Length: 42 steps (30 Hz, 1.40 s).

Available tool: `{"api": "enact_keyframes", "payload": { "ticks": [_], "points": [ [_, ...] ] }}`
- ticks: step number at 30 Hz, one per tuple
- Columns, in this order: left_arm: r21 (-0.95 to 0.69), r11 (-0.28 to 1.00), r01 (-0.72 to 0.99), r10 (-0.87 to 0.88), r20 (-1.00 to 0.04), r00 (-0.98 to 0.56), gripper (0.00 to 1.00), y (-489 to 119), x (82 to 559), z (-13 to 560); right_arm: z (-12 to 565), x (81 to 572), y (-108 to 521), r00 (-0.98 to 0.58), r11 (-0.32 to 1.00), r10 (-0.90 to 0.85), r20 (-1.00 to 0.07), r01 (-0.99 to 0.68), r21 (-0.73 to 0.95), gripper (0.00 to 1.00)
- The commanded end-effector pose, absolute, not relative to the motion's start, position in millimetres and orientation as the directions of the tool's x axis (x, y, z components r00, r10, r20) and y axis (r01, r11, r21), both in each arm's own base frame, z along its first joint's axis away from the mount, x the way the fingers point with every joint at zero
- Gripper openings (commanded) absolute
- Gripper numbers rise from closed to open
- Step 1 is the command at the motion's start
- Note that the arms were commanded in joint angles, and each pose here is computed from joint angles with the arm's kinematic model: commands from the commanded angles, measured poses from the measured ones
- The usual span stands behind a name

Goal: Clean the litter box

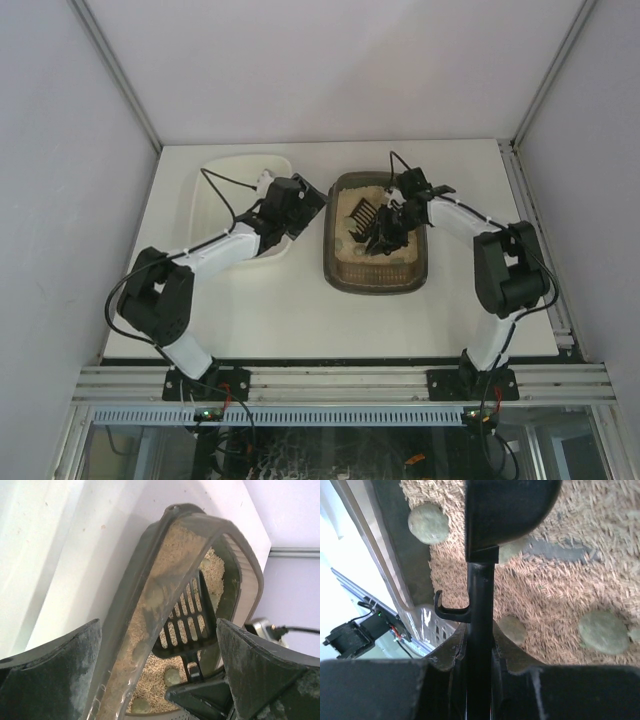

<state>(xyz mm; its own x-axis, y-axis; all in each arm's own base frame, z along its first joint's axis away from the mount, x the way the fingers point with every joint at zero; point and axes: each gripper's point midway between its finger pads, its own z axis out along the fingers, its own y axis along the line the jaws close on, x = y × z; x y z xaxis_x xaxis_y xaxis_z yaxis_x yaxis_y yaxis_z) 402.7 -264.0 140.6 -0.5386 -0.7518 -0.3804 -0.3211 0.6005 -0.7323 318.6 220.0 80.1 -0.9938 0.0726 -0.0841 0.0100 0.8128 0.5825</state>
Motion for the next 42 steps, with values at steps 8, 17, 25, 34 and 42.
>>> {"api": "enact_keyframes", "payload": {
  "ticks": [8,17,25,34,42],
  "points": [
    [-0.711,0.683,-0.167,-0.704,-0.581,-0.408,1.0,-193,422,216,122,308,205,-0.956,0.643,0.214,-0.2,-0.016,0.766,0.0],
    [-0.572,0.816,-0.082,-0.552,-0.728,-0.407,1.0,-129,398,233,134,291,208,-0.94,0.402,0.276,-0.201,-0.077,0.913,0.0],
    [-0.434,0.9,0.028,-0.364,-0.787,-0.498,1.0,-110,354,227,159,283,198,-0.884,0.319,0.337,-0.324,-0.217,0.922,0.0],
    [-0.39,0.92,-0.026,-0.35,-0.79,-0.503,1.0,-77,340,223,166,281,187,-0.851,0.341,0.379,-0.363,-0.237,0.91,0.0],
    [-0.407,0.912,-0.044,-0.376,-0.789,-0.486,1.0,-71,341,225,167,283,184,-0.868,0.216,0.417,-0.27,-0.194,0.957,0.0]
  ]
}}
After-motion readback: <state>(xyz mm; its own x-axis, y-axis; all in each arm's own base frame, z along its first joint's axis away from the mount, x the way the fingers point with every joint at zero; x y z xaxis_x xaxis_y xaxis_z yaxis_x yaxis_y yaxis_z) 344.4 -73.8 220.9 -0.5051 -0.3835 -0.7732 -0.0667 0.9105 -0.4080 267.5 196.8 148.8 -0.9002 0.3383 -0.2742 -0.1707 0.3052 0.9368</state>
